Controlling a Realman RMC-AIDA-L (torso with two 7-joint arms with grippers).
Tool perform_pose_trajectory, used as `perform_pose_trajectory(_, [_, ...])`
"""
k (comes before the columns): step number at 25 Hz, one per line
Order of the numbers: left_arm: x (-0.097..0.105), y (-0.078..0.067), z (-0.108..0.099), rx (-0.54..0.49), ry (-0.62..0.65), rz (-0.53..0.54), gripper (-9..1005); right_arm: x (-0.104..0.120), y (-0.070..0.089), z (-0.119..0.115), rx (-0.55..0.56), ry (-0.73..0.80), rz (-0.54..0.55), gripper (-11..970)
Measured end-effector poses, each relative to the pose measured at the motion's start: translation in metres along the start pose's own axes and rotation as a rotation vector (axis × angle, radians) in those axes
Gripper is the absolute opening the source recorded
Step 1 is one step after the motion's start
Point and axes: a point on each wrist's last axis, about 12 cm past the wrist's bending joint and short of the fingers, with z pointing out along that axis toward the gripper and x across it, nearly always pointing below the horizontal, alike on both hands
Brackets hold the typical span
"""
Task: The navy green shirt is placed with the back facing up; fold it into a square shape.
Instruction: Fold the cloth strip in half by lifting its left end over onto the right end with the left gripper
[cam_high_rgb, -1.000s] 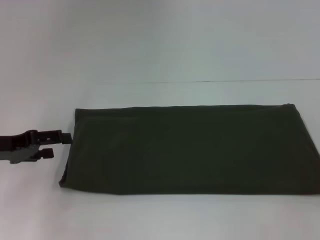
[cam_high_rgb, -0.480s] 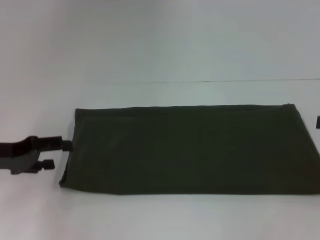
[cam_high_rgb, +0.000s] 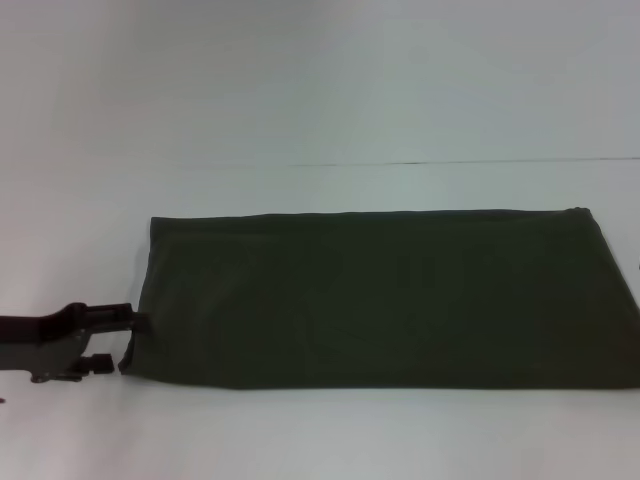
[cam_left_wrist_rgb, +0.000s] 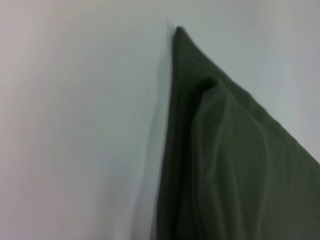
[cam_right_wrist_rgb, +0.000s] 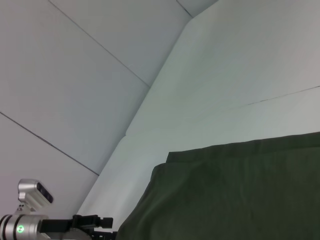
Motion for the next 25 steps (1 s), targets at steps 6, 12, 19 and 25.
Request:
perform_pose_trajectory(6, [0.0, 0.003, 0.009, -0.029, -0.006, -0.037, 894, 0.0, 0.0, -0.001, 0.002, -0.006, -0.013, 944])
perform_pose_trajectory(12, [0.002, 0.003, 0.014, -0.026, -0.005, -0.07, 894, -0.003, 0.001, 0.002, 0.0, -0.001, -0.021, 943])
perform_pose_trajectory(19, [0.002, 0.0, 0.022, -0.014, -0.007, -0.089, 893, -0.002, 0.0, 0.003, 0.002, 0.009, -0.023, 943])
perform_pose_trajectory(25, [0.001, -0.007, 0.03, -0.002, 0.008, -0.083, 893, -0.002, 0.0, 0.004, 0.002, 0.011, -0.026, 943])
